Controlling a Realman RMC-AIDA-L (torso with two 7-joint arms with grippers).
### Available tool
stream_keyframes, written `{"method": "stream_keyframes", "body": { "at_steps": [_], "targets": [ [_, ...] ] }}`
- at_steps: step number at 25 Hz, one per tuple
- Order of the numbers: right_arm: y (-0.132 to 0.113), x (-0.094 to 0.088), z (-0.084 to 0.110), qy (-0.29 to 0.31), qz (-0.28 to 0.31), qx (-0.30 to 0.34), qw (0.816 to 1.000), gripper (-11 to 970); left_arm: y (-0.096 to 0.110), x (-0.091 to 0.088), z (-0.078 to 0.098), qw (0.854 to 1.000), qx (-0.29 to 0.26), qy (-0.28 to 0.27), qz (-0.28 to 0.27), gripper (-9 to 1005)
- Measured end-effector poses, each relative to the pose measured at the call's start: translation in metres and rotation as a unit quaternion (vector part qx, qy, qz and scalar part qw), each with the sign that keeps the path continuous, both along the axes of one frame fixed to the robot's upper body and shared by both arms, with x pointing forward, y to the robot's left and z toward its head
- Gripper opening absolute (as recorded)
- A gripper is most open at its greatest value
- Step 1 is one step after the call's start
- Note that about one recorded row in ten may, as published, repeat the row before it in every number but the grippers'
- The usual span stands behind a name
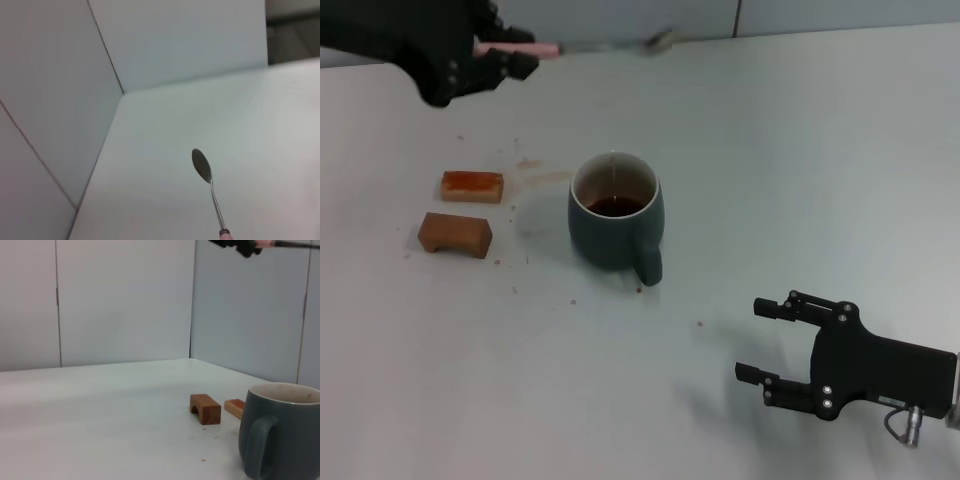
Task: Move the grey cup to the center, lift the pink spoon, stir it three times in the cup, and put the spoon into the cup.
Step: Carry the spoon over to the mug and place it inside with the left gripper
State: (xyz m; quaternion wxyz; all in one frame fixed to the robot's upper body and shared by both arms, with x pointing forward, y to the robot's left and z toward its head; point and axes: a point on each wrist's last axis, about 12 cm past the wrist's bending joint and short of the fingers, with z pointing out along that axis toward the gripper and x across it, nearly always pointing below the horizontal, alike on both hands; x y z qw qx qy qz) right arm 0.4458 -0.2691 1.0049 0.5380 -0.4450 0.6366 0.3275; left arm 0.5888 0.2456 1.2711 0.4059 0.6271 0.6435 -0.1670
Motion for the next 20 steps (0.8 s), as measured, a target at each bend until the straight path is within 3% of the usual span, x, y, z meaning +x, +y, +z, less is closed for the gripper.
{"method": "stream_keyframes", "body": {
  "at_steps": [5, 6, 8, 11, 20],
  "targets": [
    [0.0, 0.001, 0.0, 0.0, -0.001, -0.002, 1.0, 732, -0.01, -0.026, 0.008, 0.995, 0.097, -0.036, 0.001, 164],
    [0.0, 0.001, 0.0, 0.0, -0.001, -0.003, 1.0, 732, -0.017, -0.035, 0.012, 0.989, 0.137, -0.054, 0.007, 165],
    [0.0, 0.001, 0.0, 0.0, -0.001, -0.003, 1.0, 732, -0.019, -0.039, 0.013, 0.987, 0.15, -0.06, 0.008, 166],
    [0.001, 0.002, 0.0, -0.002, 0.001, -0.002, 1.0, 732, -0.038, -0.051, 0.016, 0.972, 0.219, -0.089, 0.007, 169],
    [0.003, 0.001, -0.001, -0.002, 0.001, -0.001, 1.0, 732, -0.072, -0.055, 0.005, 0.941, 0.318, -0.117, -0.004, 176]
  ]
}}
